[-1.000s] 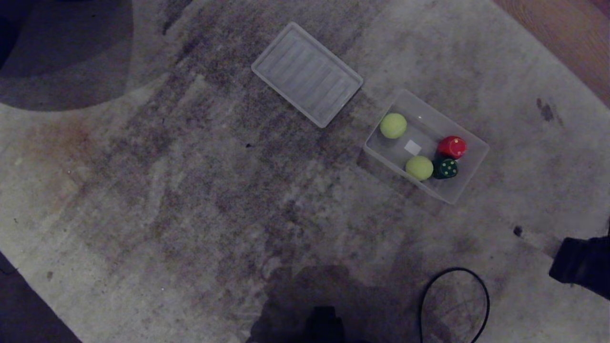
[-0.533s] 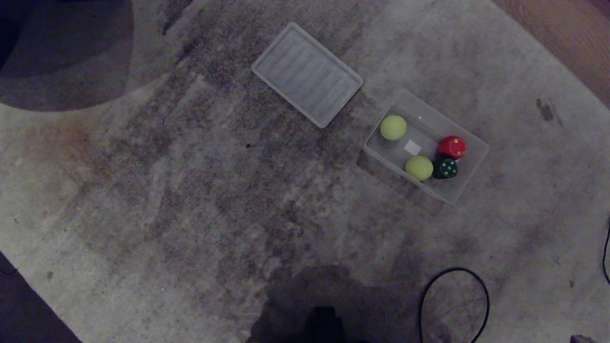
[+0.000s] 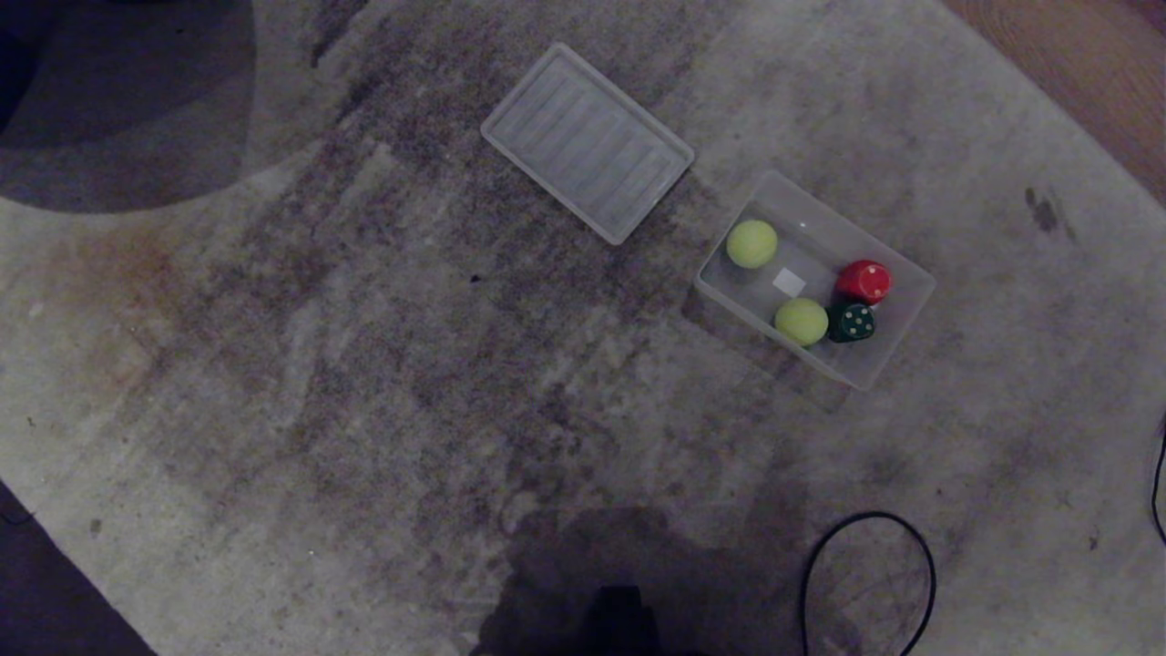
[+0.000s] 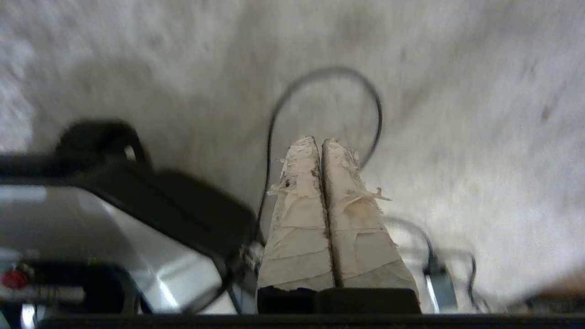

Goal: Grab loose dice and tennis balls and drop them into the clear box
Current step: Pick up toys out of the box

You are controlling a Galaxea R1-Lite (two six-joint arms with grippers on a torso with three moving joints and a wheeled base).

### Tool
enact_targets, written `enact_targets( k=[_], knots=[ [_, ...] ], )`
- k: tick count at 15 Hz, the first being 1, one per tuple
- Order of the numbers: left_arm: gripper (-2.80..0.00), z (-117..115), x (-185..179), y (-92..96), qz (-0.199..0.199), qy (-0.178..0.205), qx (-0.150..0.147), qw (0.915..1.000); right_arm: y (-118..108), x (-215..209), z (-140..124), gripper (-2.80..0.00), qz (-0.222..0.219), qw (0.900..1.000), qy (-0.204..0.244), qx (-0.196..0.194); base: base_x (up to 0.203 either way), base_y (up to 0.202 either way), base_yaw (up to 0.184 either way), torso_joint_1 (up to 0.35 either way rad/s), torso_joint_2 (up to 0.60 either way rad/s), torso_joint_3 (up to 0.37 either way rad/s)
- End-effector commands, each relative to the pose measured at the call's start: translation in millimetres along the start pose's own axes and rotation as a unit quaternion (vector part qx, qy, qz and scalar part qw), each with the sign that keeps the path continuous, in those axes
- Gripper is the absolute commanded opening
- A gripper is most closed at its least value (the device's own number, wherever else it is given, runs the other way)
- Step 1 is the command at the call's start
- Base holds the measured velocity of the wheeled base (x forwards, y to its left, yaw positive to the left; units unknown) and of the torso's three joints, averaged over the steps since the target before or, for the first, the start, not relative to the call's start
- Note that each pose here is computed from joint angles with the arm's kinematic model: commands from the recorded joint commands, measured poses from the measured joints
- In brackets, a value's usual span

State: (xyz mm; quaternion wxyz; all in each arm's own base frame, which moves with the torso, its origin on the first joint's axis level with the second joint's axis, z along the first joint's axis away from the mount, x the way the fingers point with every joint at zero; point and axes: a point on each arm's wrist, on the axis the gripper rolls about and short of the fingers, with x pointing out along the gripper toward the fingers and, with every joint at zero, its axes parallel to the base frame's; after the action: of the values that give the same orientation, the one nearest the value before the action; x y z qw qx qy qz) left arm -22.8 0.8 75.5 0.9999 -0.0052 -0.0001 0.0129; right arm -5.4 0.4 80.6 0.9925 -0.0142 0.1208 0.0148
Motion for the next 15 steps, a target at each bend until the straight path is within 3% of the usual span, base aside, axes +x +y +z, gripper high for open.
enact_targets(
  k=[1,3,15],
  knots=[
    [-2.80,-0.4,0.2,0.0,0.000,0.001,0.000,1.0000,0.3,-11.7,-6.5,-2.80,0.000,0.997,-0.079,-0.002,0.000,0.000,0.000,0.000,0.00,0.000],
    [-2.80,-0.4,0.2,0.0,0.000,0.002,0.000,1.0000,0.6,-16.6,-9.3,-2.80,-0.004,0.993,-0.117,-0.001,0.000,0.000,0.000,0.000,0.00,0.000],
    [-2.80,-0.4,0.2,-0.1,-0.002,0.002,0.001,1.0000,0.7,-16.1,-9.2,-2.80,-0.006,0.993,-0.114,0.009,0.000,0.000,0.000,0.000,0.00,0.000]
  ],
)
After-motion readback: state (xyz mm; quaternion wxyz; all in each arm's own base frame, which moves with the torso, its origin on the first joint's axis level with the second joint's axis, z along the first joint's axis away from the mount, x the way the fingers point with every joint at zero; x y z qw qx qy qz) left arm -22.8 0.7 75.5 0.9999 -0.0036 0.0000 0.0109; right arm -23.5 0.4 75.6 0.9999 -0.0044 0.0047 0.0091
